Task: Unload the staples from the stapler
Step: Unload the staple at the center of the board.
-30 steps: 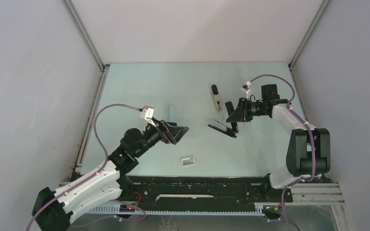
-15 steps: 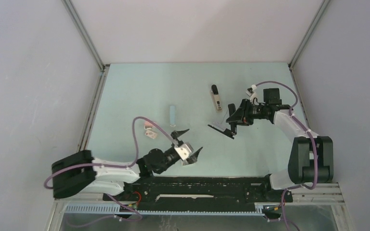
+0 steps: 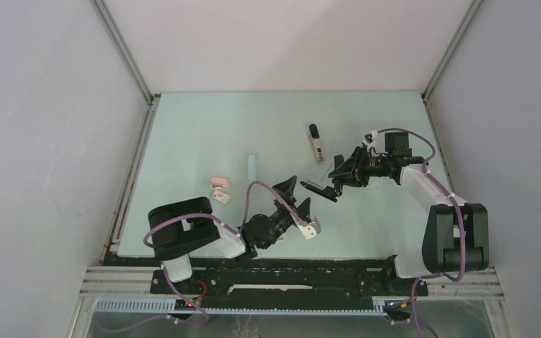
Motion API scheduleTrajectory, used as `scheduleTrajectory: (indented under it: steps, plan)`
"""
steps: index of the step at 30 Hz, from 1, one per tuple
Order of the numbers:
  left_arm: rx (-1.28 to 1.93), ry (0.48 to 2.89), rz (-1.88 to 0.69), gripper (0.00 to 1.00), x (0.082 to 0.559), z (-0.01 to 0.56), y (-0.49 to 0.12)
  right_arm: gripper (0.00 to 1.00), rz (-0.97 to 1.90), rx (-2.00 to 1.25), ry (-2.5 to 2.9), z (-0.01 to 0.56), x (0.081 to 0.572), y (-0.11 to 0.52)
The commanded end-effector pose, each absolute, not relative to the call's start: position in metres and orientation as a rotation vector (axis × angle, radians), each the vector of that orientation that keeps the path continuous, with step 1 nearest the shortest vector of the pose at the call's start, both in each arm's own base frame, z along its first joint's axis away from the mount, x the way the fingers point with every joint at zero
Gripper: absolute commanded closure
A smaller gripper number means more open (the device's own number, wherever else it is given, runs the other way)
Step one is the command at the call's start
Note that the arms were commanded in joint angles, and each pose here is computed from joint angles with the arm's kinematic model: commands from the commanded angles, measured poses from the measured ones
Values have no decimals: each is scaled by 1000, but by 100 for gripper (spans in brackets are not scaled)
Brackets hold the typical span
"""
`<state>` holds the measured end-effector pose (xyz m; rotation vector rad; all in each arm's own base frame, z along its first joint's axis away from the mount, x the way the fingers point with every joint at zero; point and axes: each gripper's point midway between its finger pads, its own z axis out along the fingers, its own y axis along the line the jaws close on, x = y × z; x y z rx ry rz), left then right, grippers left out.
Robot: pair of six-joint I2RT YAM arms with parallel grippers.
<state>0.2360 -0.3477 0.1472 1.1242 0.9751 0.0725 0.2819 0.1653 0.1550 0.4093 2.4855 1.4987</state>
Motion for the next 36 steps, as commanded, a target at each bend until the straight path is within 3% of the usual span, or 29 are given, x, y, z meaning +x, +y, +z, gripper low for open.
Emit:
scheduleTrajectory:
  steps: [1,8,16,23,27,32,33,36]
  plan:
    - [1016,878,98,3,248,188,-364,100,1648,423,2425,190,276,178]
    - [1015,881,82,7,256,181,-386,100,1751,456,2429,193,274,188]
    - [975,905,124,25,279,183,-388,100,1802,445,2421,196,268,196]
    - [985,903,148,55,285,181,-386,100,1826,436,2420,198,265,198]
    - [982,903,149,82,285,184,-382,100,1827,437,2428,197,264,200]
    - [978,898,154,100,284,189,-378,100,1817,441,2436,192,264,201]
    - [983,895,152,100,283,189,-379,97,1814,448,2439,190,265,201]
    - [1001,895,149,100,282,187,-379,73,1809,462,2447,185,267,200]
